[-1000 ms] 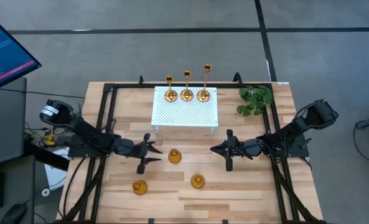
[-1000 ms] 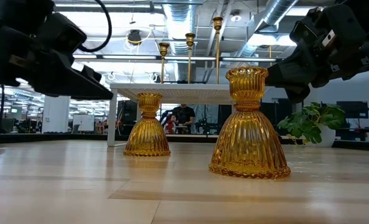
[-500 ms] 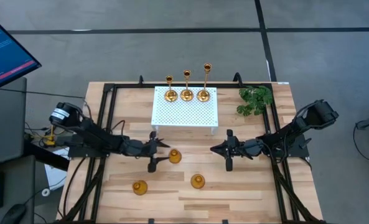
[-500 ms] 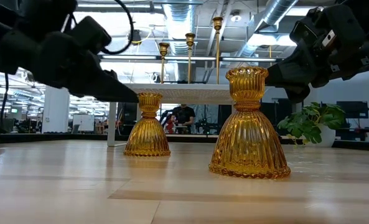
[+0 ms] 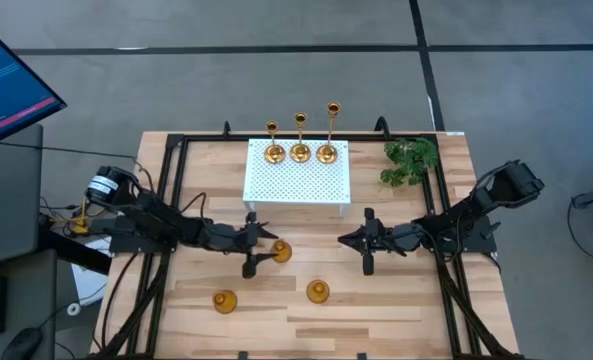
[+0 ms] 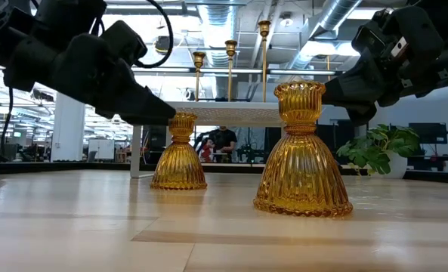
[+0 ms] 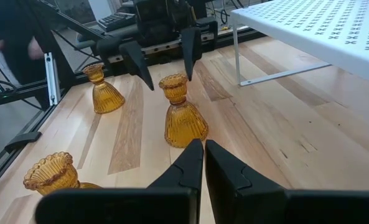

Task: Pick & Place candle stick holders
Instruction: Put the top yellow glass candle holder on the shelf

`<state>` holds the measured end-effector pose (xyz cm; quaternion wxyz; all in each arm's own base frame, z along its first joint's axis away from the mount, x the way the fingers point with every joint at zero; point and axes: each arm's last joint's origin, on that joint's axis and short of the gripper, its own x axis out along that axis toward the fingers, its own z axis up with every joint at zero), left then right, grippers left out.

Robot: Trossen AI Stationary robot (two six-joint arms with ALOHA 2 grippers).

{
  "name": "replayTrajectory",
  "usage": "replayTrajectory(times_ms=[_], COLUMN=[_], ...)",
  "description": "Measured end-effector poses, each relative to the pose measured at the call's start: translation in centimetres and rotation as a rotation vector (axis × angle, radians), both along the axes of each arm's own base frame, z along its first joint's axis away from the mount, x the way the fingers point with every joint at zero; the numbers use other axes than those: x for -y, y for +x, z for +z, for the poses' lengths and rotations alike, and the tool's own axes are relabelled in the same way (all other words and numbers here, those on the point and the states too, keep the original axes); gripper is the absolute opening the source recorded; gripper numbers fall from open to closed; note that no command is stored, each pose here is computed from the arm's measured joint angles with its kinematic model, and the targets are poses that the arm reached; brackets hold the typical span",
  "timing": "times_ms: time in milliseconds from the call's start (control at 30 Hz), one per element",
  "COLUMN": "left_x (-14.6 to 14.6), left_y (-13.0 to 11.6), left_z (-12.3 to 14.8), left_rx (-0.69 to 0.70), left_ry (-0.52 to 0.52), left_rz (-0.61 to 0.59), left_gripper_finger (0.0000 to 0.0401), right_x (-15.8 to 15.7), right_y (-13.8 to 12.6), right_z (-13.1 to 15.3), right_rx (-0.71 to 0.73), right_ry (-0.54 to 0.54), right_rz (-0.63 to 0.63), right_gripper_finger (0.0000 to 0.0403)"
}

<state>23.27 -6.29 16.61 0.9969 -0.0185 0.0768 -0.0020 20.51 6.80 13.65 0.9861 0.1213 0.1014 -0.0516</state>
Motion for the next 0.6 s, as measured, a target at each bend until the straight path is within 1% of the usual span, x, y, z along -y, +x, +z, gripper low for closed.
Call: replayTrajectory(times_ms=[233,433,600], left_x=[-0.1,0.3,0.3], left_y=[0.3,1.7,2.2], left_z=[-0.2,-0.3,-0.5], left_rx=[-0.013,-0.018,-0.026], left_ry=[0.000,0.002,0.006], left_rz=[0.007,0.005,0.011], left_gripper_finger=[0.0256,0.0259,0.0257], right_x=[0.0,0.0,0.0], right_y=[0.0,0.0,0.0], right_z=[0.0,0.0,0.0], right_rx=[0.001,0.003,0.003], right_ry=[0.000,0.001,0.002], right_rz=[0.000,0.000,0.000], right_gripper_finger=[0.0010,0.0010,0.0010])
